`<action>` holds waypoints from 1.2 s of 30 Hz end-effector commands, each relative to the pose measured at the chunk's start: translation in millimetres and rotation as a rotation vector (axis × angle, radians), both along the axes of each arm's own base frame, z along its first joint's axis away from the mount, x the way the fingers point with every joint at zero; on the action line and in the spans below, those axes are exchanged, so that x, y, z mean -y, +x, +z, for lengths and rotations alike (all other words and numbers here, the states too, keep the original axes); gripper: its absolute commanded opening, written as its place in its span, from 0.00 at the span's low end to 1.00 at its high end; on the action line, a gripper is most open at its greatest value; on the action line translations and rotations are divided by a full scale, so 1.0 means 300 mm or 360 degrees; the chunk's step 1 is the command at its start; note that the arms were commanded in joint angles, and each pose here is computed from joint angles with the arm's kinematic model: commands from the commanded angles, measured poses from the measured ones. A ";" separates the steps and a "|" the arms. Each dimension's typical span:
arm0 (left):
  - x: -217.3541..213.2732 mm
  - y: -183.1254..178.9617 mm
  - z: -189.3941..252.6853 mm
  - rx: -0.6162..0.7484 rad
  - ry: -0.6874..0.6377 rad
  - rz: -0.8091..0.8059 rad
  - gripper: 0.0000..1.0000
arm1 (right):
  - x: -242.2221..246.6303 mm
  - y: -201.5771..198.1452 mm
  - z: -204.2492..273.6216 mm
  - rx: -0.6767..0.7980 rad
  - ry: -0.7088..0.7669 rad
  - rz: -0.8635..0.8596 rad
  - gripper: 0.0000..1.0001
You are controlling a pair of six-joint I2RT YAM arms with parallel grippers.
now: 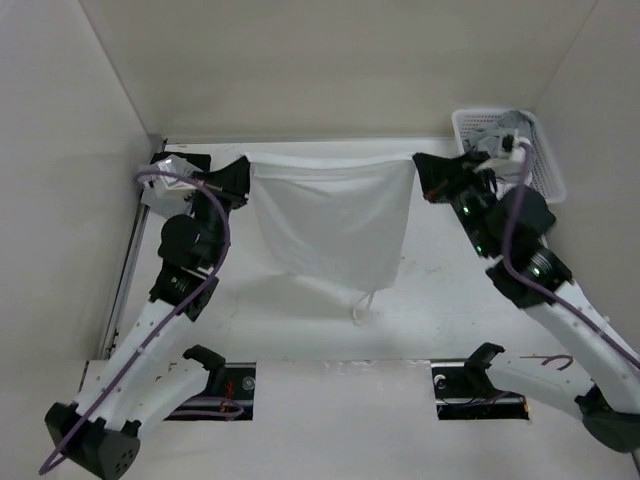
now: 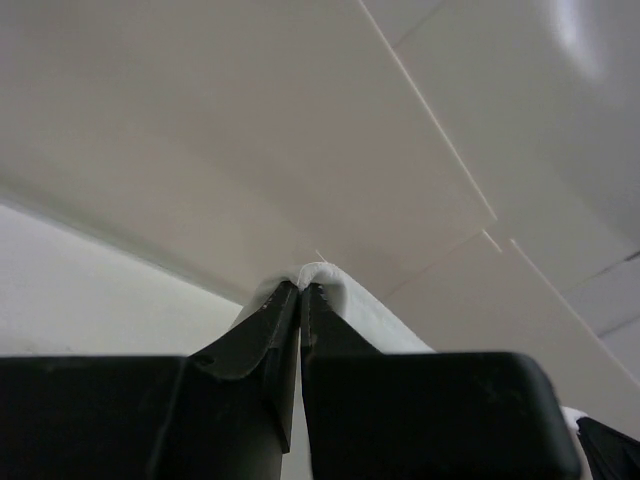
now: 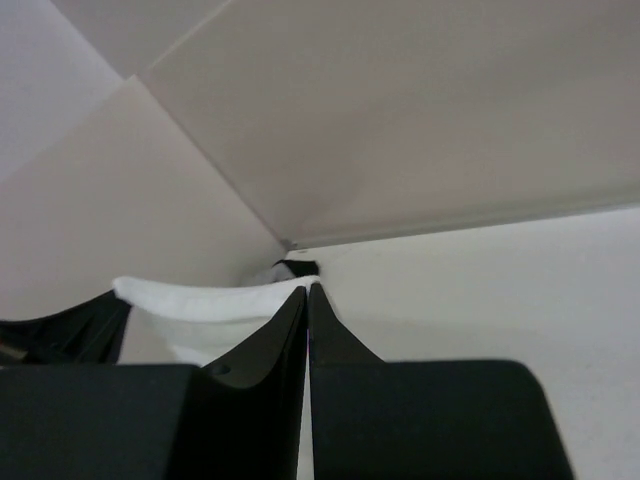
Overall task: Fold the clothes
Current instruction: Flatten the tank top out
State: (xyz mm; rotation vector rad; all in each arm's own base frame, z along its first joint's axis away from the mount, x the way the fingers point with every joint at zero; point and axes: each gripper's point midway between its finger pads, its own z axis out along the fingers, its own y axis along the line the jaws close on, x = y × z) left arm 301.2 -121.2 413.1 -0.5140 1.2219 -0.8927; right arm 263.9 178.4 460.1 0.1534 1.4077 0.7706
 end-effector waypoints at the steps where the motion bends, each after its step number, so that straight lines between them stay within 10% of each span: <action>1: -0.046 0.136 0.054 0.0056 -0.0010 0.0169 0.00 | -0.090 0.217 -0.065 -0.0074 -0.0115 0.0092 0.05; 8: -0.072 0.379 0.224 0.0089 -0.0004 0.0092 0.00 | -0.124 0.526 0.086 -0.0048 -0.0138 0.0128 0.04; 15: -0.050 0.360 0.305 0.0144 -0.0010 -0.0038 0.00 | -0.098 0.456 0.219 0.0059 -0.0147 0.0158 0.05; 28: 0.005 0.192 -0.751 -0.0720 -0.0081 -0.0269 0.01 | -0.104 0.270 -0.847 -0.0756 -0.0012 0.0251 0.05; 36: -0.015 0.028 -1.098 -0.1049 -0.0091 -0.0378 0.12 | -0.108 0.096 -1.242 -0.1134 -0.0057 0.0296 0.05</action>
